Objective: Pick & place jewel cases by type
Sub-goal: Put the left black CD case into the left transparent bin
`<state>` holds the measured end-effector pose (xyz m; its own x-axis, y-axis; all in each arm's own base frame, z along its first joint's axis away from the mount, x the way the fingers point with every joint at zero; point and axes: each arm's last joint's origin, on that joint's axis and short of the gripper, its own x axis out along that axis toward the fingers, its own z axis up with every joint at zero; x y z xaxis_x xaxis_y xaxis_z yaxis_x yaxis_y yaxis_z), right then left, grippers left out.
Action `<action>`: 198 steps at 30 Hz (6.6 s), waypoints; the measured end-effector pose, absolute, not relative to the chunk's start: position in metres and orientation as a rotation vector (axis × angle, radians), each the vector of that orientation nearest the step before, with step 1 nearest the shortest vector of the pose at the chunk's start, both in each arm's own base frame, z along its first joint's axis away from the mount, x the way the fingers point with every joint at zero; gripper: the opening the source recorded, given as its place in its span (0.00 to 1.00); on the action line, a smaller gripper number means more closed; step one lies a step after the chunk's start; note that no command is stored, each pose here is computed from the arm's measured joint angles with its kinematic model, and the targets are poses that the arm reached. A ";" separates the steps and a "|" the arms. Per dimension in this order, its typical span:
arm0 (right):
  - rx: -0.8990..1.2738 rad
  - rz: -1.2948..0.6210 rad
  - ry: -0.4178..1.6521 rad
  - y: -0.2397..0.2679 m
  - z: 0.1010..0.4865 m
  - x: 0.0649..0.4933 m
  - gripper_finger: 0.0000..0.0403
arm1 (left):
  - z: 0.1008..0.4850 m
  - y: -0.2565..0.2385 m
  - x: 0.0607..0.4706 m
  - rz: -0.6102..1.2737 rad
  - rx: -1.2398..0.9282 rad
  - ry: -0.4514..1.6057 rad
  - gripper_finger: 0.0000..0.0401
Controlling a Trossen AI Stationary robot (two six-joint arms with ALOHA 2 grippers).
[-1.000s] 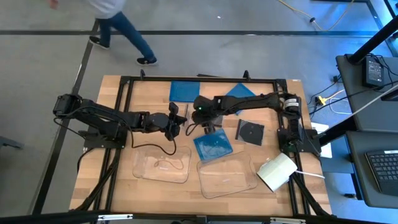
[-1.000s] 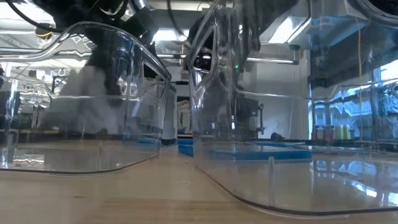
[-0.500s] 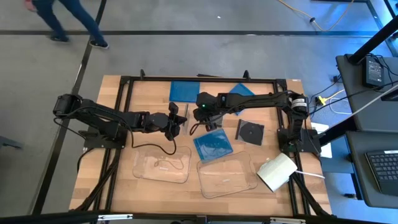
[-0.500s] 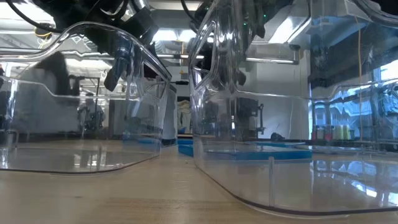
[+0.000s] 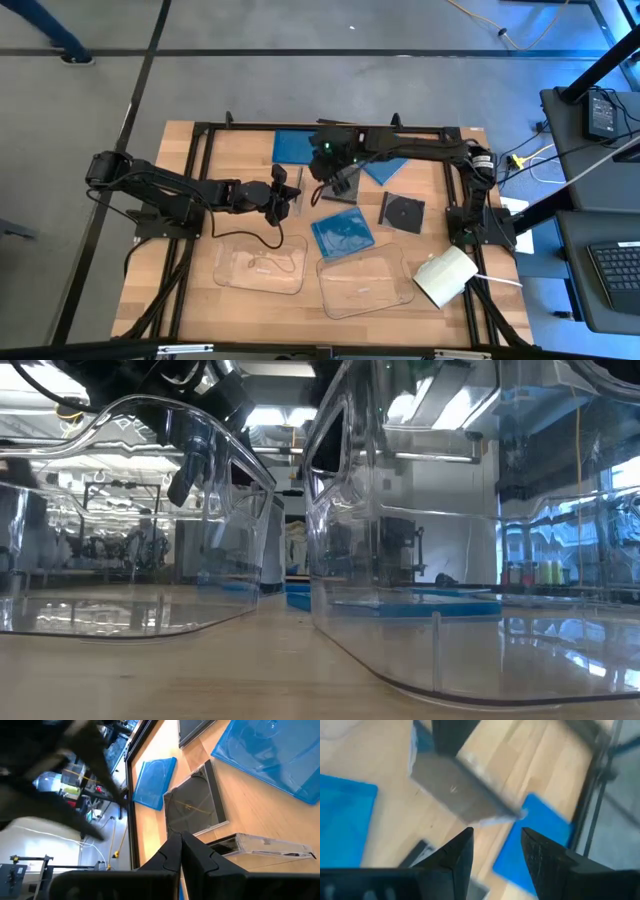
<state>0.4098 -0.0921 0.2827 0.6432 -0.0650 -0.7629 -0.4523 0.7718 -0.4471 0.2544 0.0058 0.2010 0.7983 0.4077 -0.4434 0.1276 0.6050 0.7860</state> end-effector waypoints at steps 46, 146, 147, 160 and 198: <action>-0.803 0.578 0.786 -0.131 0.257 0.453 0.42 | 0.201 0.006 0.255 0.155 0.918 0.633 0.01; -0.642 0.543 0.977 -0.120 0.242 0.448 0.13 | 0.248 -0.002 0.215 0.456 -0.184 0.530 0.53; -0.642 0.542 0.976 -0.120 0.242 0.448 0.13 | 0.249 -0.002 0.219 0.456 -0.185 0.540 0.53; -0.640 0.541 0.977 -0.120 0.242 0.448 0.13 | 0.258 0.004 0.265 0.543 -0.232 0.771 0.52; -0.638 0.544 0.984 -0.120 0.242 0.448 0.13 | 0.240 0.017 0.277 0.607 -0.276 0.861 0.21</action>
